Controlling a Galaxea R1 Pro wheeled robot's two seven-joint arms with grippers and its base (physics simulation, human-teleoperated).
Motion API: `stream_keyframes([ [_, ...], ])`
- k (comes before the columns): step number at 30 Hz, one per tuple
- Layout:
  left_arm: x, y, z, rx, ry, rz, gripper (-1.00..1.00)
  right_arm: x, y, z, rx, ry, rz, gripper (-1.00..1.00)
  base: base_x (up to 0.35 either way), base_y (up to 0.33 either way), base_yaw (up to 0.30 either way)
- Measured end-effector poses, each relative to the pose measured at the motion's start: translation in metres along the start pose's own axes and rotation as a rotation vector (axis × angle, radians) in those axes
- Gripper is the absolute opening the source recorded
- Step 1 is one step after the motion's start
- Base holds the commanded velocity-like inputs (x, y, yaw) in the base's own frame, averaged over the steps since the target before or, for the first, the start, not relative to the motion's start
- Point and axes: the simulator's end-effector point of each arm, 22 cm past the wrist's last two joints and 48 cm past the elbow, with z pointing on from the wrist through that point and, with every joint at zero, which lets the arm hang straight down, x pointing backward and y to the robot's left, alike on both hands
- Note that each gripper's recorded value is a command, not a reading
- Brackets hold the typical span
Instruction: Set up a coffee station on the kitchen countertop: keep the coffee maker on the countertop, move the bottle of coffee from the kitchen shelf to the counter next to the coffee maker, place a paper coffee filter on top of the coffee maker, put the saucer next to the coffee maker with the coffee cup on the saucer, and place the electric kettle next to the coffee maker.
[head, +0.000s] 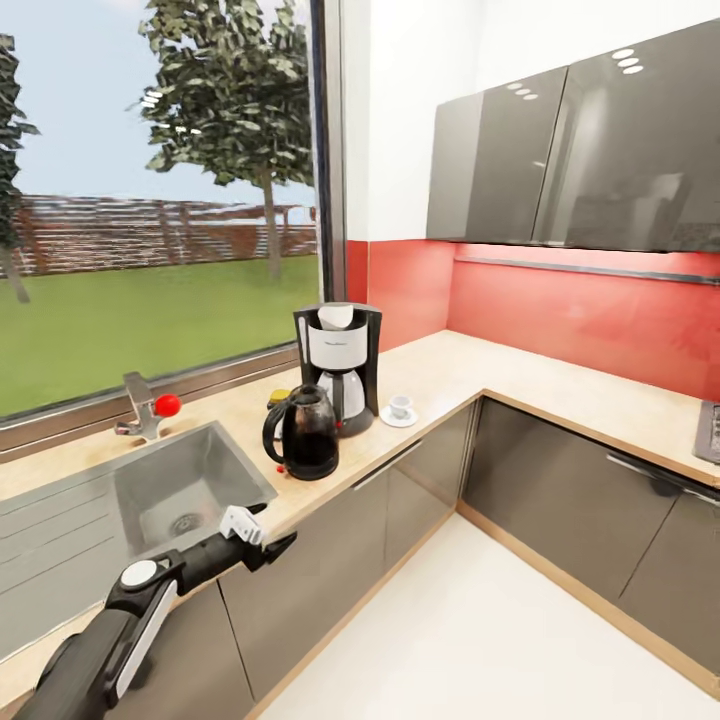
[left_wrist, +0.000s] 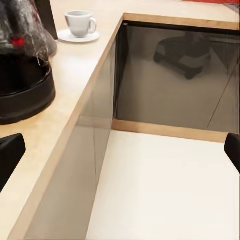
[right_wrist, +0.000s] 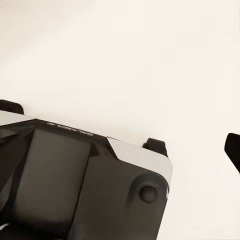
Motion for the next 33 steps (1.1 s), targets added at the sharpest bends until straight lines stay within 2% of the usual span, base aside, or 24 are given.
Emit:
stream_keyframes([
  [22, 0.009, -0.002, 0.002, -0.001, 0.012, -0.018, 1.00, 0.000, 0.000, 0.000, 0.000, 0.001, 0.000, 1.00, 0.000, 0.000, -0.257],
  [25, 0.019, -0.008, 0.003, 0.004, 0.025, -0.037, 1.00, 0.000, 0.000, 0.000, 0.000, 0.001, 0.000, 1.00, 0.000, 0.000, -0.263],
  [33, 0.028, -0.014, 0.005, 0.009, 0.034, -0.054, 1.00, 0.000, 0.000, 0.000, 0.000, 0.001, -0.001, 1.00, 0.000, 0.000, -0.263],
])
